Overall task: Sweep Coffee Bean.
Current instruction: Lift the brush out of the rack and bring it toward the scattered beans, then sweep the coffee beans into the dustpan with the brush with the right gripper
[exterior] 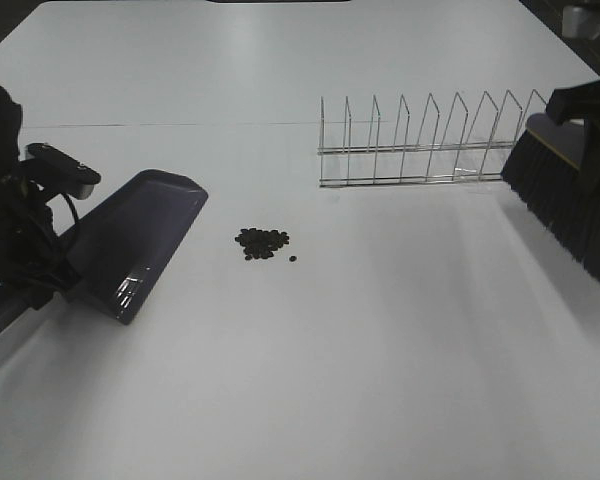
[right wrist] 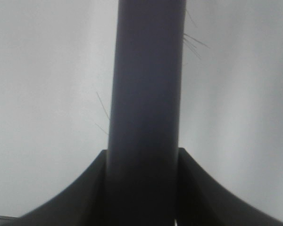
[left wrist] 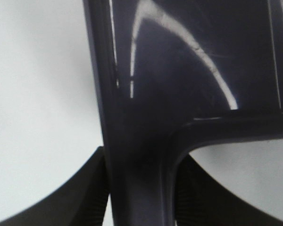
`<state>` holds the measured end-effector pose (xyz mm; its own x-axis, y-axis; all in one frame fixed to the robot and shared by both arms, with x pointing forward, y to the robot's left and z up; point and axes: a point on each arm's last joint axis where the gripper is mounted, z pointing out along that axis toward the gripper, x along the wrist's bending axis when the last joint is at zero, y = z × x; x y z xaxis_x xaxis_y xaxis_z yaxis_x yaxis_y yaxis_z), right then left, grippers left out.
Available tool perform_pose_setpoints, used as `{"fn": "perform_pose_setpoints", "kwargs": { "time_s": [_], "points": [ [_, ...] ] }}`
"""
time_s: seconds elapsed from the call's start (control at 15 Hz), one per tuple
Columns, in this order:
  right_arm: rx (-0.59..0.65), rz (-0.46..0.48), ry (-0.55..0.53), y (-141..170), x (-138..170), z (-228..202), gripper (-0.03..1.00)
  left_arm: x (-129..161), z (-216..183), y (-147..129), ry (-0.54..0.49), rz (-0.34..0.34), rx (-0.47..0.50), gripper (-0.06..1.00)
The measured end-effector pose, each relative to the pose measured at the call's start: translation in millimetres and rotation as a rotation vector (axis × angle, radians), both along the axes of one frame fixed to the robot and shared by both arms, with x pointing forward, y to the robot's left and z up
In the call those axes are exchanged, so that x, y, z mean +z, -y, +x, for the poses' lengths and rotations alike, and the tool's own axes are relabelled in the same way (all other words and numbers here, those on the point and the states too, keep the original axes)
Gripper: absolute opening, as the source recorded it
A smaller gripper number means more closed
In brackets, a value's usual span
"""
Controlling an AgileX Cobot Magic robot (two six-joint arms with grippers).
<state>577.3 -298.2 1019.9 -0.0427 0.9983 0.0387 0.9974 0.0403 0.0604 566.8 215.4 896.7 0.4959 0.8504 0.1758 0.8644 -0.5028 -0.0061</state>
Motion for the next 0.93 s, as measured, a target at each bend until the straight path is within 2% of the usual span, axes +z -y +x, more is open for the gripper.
{"fn": "perform_pose_setpoints", "kwargs": {
  "time_s": [0.07,0.2,0.27,0.47,0.6,0.93],
  "points": [
    [0.009,-0.008,-0.010,-3,-6,-2,0.31,-2,5,9,-0.011,0.008,0.002,0.36],
    [0.050,-0.091,0.020,-20,-17,-3,0.31,-6,11,21,-0.029,0.022,-0.012,0.35],
    [0.133,-0.187,0.076,-53,-24,1,0.31,-12,21,40,-0.065,0.050,-0.038,0.35],
    [0.235,-0.275,0.058,-88,-50,3,0.31,-22,25,60,-0.112,0.084,-0.070,0.35],
    [0.292,-0.295,0.015,-109,-72,7,0.31,-24,25,65,-0.127,0.095,-0.079,0.35],
    [0.407,-0.293,0.054,-171,-90,30,0.31,-26,24,65,-0.143,0.095,-0.072,0.35]
  ]
}}
